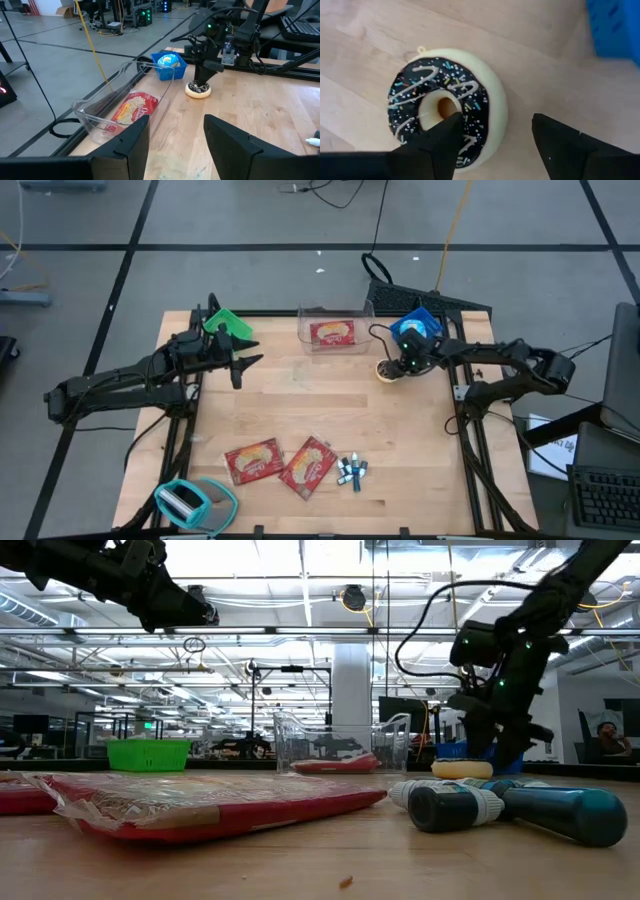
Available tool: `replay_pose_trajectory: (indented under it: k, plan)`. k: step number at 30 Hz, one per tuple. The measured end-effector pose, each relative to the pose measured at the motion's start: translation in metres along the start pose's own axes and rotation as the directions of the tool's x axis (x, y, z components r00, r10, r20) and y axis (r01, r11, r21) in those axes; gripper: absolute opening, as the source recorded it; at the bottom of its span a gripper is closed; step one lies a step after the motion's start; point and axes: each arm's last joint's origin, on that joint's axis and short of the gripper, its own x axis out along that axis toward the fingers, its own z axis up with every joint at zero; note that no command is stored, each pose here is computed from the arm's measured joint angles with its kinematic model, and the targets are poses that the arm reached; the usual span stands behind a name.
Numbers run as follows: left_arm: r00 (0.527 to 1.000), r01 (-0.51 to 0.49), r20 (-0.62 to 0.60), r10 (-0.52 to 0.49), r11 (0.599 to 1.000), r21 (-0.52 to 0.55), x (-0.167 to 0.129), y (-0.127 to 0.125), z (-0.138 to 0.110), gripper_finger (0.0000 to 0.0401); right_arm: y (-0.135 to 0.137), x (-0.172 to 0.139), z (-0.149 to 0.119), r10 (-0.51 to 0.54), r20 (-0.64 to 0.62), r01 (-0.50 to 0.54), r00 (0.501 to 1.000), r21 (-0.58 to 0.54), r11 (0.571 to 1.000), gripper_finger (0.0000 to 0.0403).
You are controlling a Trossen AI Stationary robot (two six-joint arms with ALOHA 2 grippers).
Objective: Pick & Place Food Item
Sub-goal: Put the black donut into the blue bin
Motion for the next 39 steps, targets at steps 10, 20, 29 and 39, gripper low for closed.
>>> replay_pose_trajectory:
  k: [10,20,29,39]
  plan:
    - [1.000,0.001,0.000,-0.001,1.000,0.000,0.000,0.000,0.000,0.0186,-0.001,0.011,-0.006,0.178,0.092,-0.184,0.980,0.055,0.981,0.0198]
    - [1.000,0.000,0.000,0.000,1.000,0.000,0.000,0.000,0.000,0.0186,0.002,0.011,-0.005,0.245,0.091,-0.246,0.965,0.007,0.969,0.0114]
    - [1.000,0.000,0.000,0.000,1.000,0.000,0.000,0.000,0.000,0.0186,0.011,0.006,0.003,0.399,0.119,-0.396,0.909,-0.051,0.917,0.0035]
    - [1.000,0.001,0.000,-0.001,1.000,0.000,0.000,0.000,0.000,0.0186,0.025,-0.039,0.024,0.537,0.435,-0.456,0.723,-0.284,0.843,0.0022]
